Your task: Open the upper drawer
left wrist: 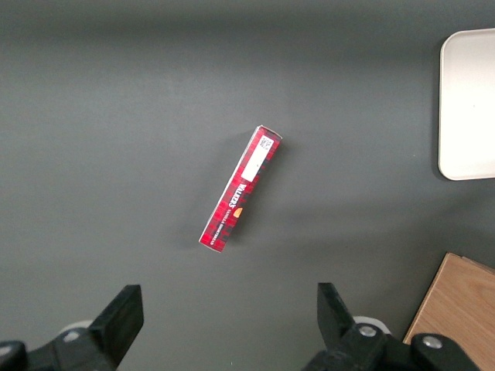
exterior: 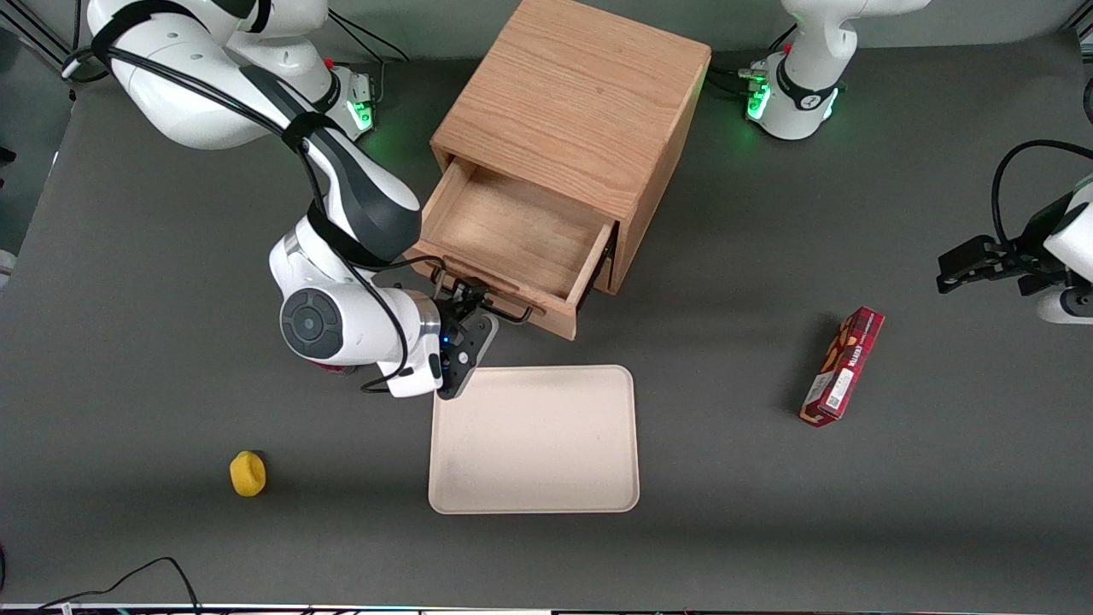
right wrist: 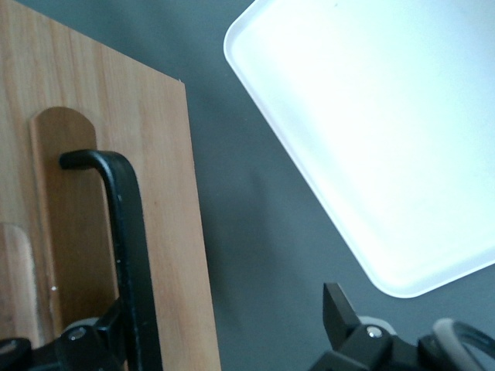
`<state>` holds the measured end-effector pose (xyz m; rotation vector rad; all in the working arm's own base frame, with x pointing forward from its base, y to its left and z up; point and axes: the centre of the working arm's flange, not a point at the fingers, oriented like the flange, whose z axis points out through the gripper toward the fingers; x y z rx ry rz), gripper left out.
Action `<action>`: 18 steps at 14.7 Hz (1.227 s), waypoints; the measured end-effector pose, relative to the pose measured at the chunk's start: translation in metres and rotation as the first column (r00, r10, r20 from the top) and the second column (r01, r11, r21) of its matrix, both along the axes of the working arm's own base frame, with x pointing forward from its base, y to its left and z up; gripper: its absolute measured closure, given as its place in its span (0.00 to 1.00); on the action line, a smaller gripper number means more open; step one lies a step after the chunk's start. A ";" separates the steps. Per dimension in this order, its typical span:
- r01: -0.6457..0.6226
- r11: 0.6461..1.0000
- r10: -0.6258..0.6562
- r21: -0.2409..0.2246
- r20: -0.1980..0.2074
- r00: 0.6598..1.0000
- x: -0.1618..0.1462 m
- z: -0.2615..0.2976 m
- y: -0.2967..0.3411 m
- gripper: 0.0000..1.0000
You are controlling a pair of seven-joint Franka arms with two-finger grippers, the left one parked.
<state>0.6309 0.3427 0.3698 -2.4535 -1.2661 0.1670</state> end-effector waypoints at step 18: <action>-0.111 0.994 0.109 -0.009 0.279 0.954 0.069 0.106 -0.092 0.00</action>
